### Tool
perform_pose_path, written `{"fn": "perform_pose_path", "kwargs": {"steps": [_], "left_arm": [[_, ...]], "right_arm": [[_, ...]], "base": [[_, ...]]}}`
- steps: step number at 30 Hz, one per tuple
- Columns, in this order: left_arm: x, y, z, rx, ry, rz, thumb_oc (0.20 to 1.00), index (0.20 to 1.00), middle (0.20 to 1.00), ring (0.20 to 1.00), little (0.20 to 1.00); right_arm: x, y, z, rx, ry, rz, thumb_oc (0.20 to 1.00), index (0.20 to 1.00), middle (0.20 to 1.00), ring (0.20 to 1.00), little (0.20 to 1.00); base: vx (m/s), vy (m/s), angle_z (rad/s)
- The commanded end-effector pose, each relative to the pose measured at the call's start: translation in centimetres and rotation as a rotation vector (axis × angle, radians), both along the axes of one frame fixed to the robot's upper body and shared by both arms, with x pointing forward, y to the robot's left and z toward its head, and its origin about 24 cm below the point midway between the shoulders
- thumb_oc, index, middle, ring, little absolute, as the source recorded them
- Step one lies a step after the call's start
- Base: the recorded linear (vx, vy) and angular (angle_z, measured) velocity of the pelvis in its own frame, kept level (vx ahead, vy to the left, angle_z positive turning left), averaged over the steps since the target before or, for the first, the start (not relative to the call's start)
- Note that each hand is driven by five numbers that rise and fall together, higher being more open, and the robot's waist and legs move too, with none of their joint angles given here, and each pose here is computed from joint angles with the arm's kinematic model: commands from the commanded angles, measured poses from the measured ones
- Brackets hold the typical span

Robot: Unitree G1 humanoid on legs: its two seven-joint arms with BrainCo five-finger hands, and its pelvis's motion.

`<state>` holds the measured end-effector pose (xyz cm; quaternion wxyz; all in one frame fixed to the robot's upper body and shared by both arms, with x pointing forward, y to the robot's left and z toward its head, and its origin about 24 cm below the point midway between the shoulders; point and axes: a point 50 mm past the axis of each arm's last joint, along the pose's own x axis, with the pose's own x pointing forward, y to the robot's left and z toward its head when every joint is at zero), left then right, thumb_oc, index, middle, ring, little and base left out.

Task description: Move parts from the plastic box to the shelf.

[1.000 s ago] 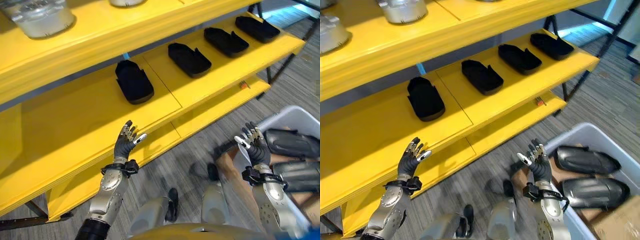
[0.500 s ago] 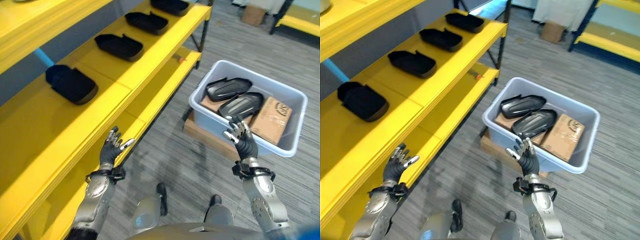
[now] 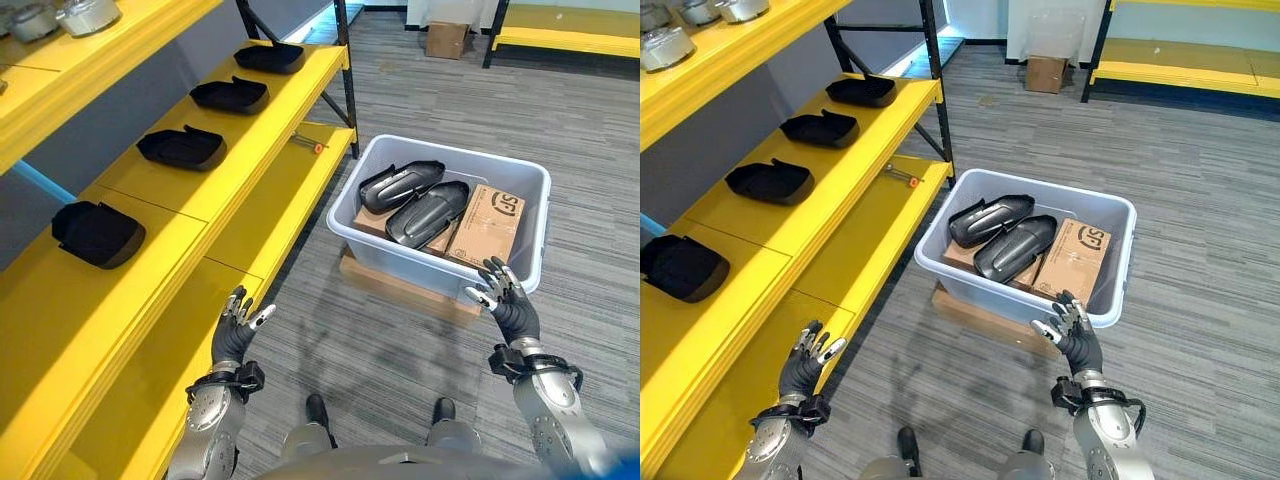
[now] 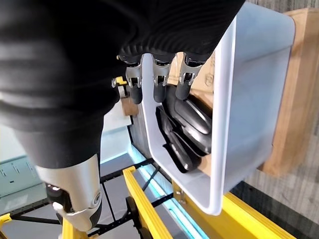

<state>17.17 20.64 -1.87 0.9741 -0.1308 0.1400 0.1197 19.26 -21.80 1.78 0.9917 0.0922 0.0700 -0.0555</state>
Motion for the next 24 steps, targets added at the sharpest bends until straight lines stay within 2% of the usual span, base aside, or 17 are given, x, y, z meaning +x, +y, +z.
{"fn": "perform_pose_path", "kwargs": {"steps": [1,5,8,10,14,24], "left_arm": [[2.3,2.7,4.5,0.098,-0.206,0.028,1.0,1.0,1.0,1.0,1.0],[3.1,1.4,5.2,0.12,-0.242,-0.032,1.0,1.0,1.0,1.0,1.0],[3.6,0.6,5.6,0.107,-0.274,-0.081,1.0,1.0,1.0,1.0,1.0],[4.3,0.6,6.3,0.125,-0.295,-0.094,1.0,1.0,1.0,1.0,1.0],[4.5,0.9,6.5,0.126,-0.298,-0.077,1.0,1.0,1.0,1.0,1.0],[4.5,1.4,6.9,0.16,-0.292,-0.073,1.0,1.0,1.0,1.0,1.0]], "right_arm": [[1.4,0.4,2.6,0.057,-0.163,-0.023,1.0,1.0,1.0,1.0,1.0],[1.8,-0.3,2.8,0.007,-0.167,-0.03,1.0,1.0,1.0,1.0,1.0],[2.1,1.2,3.0,0.027,-0.18,0.056,1.0,1.0,1.0,1.0,1.0],[2.5,2.2,2.8,0.076,-0.177,0.062,1.0,1.0,1.0,1.0,1.0],[2.5,2.8,2.7,0.124,-0.169,0.074,1.0,1.0,1.0,1.0,1.0],[2.6,2.9,2.7,0.138,-0.159,0.081,1.0,1.0,1.0,1.0,1.0]], "base": [[0.02,-0.304,0.19],[0.36,0.198,0.33],[0.38,0.544,-1.1],[0.12,0.292,-1.77],[0.14,0.177,-0.38],[0.12,0.112,0.02]]}}
